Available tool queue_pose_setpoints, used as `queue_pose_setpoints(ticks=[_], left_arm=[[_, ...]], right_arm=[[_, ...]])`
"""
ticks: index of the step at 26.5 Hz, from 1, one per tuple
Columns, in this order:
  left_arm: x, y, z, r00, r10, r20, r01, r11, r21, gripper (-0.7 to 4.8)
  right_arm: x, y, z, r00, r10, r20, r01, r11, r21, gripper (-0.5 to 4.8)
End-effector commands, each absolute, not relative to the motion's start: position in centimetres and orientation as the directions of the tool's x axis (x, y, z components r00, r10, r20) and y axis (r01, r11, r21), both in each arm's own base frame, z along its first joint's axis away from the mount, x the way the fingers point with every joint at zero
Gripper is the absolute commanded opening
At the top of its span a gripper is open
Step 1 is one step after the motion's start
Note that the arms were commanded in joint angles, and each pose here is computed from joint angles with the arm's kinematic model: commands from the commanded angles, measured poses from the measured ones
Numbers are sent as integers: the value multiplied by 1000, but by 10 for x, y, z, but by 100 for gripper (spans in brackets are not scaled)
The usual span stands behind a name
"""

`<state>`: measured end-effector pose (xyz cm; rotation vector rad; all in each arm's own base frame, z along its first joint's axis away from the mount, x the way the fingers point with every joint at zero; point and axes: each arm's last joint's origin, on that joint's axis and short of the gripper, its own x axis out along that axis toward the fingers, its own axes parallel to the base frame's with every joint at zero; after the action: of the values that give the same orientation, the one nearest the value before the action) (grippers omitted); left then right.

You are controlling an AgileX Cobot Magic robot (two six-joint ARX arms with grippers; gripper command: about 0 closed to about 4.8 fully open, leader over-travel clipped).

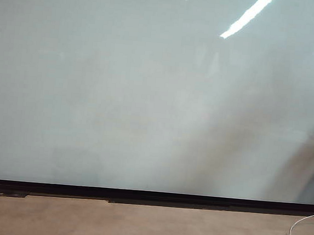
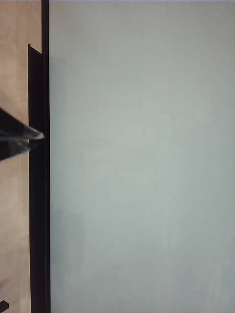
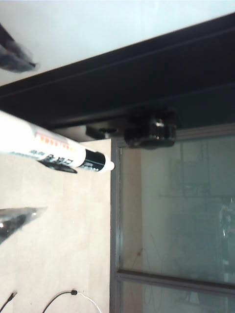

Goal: Pick up the pen on the shelf to the right of the whiteboard and draw a check mark.

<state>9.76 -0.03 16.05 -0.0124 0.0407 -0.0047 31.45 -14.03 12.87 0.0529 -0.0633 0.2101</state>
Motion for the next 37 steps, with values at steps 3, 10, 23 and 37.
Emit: queue_pose_setpoints(ticks=[3,10,23,37], left_arm=[[97,0,163,1000,-5,-25,5,1000,-8,-4],[97,0,163,1000,-5,-25,5,1000,-8,-4],[97,0,163,1000,-5,-25,5,1000,-8,-4],[97,0,163,1000,-5,-25,5,1000,-8,-4]], right_arm=[[318,-138,135,969,230,95,-234,972,37,301],[321,-135,136,969,225,101,-230,973,36,301],[321,-135,136,974,202,103,-207,978,38,236],[319,-139,136,972,210,100,-215,976,36,228]])
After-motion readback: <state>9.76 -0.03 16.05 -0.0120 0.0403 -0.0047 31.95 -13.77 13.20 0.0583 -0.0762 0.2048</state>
